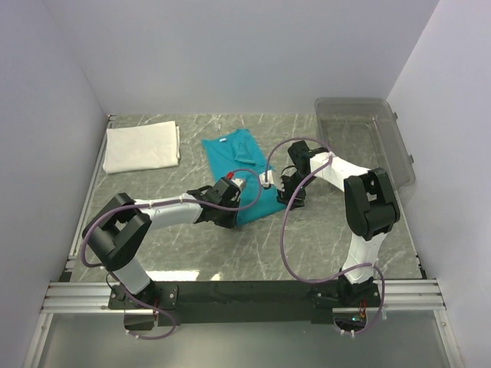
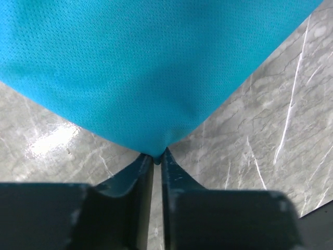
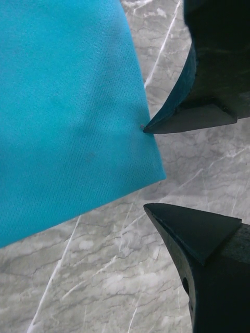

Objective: Fold and stack the t-shirts
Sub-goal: Fold the tshirt

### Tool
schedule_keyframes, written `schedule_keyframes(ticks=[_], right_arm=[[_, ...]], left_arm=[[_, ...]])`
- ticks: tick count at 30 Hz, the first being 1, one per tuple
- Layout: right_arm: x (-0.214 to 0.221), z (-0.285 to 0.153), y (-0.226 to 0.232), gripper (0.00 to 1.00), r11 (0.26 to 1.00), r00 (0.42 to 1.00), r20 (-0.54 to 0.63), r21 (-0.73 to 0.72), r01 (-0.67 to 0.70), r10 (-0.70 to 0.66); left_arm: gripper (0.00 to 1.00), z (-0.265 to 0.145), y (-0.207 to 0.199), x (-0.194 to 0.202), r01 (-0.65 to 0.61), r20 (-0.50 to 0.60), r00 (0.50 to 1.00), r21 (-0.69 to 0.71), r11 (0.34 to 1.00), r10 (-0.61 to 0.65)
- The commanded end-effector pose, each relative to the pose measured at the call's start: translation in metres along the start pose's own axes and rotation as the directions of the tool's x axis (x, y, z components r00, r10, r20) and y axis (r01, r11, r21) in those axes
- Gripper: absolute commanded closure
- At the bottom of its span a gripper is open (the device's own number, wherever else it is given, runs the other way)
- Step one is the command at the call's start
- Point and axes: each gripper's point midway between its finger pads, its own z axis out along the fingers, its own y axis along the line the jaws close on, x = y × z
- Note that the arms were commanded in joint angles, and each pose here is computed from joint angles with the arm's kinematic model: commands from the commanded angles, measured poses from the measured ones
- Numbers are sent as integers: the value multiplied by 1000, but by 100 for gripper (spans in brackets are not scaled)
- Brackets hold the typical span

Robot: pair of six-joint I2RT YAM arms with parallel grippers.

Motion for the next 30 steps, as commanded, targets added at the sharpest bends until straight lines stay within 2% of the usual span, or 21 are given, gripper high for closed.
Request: schedule_keyframes(ticks=[1, 5, 12, 15, 16, 17, 21, 25, 30], right_arm=[[-1, 2, -6, 39, 1000, 1000, -11, 18, -16, 16], [-1, 9, -5, 51, 999, 999, -20, 26, -35, 35], [2, 16, -4, 68, 995, 996, -36, 45, -84, 86], [1, 15, -3, 82, 993, 994, -31, 46, -105, 106], [0, 14, 0, 97, 993, 993, -33, 36, -111, 112], [0, 13, 1, 100, 992, 992, -25, 32, -119, 120], [-7, 1, 17, 100, 987, 988, 22, -39, -154, 155], [-15, -23, 52, 100, 976, 981, 71, -141, -167, 178], [-37, -56, 67, 100, 981, 975, 138, -112, -161, 176]], left_arm=[[89, 2, -11, -7, 9, 17, 1000, 43, 999, -10], [99, -1, -13, -8, 3, 21, 1000, 63, 998, -5], [99, -10, -18, -7, 28, 18, 999, 133, 991, -30], [99, -13, -20, -2, 39, 11, 999, 170, 985, -41], [99, -14, -22, 0, 38, 9, 999, 180, 983, -40], [99, -15, -22, 4, 39, 0, 999, 191, 981, -39], [99, -25, -27, 13, 39, -19, 999, 234, 971, -35], [99, -48, -39, 19, 33, -30, 999, 308, 951, -25], [99, -84, -49, 17, 43, -14, 999, 375, 926, -40]])
